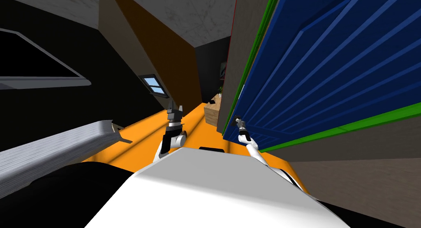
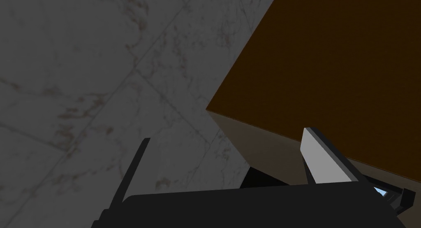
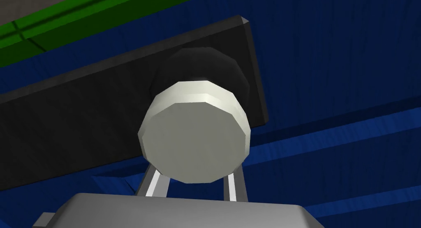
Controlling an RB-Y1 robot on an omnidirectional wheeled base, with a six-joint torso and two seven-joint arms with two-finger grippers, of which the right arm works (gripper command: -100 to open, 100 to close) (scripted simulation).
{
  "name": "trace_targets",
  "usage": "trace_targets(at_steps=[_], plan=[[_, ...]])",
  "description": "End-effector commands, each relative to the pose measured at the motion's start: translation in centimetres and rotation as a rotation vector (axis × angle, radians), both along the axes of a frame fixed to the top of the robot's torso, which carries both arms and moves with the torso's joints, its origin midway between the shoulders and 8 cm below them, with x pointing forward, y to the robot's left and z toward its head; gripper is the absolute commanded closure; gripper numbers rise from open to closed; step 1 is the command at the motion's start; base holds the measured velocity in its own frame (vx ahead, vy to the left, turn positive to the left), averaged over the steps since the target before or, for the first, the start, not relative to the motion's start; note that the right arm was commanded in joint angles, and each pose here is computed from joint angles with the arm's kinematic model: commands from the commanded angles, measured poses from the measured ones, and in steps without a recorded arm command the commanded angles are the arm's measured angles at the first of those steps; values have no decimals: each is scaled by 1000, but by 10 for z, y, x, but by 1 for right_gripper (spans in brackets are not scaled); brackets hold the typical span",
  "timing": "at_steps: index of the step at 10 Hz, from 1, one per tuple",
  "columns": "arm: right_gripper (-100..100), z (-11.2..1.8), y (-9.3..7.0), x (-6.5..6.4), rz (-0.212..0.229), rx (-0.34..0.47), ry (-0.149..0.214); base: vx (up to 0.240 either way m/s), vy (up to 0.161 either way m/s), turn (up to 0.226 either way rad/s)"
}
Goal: Pull the door open
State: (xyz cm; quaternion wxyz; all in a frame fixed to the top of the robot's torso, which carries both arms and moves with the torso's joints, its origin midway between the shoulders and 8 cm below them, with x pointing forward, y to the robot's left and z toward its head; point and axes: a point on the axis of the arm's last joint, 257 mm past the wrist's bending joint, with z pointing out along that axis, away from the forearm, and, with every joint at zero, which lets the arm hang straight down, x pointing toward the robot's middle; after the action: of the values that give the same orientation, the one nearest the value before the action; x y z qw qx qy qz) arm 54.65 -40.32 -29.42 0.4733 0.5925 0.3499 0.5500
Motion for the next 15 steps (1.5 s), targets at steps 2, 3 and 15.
trace_targets(at_steps=[2, 3, 15], plan=[[100, 7, 7, 8, 9, 100, -33, -62, -35, 85], [100, 7, 7, 8, 10, 106, -34, -63, -29, 48], [-100, -12, -9, 16, -55, 560, -86, -71, -27, 78]])
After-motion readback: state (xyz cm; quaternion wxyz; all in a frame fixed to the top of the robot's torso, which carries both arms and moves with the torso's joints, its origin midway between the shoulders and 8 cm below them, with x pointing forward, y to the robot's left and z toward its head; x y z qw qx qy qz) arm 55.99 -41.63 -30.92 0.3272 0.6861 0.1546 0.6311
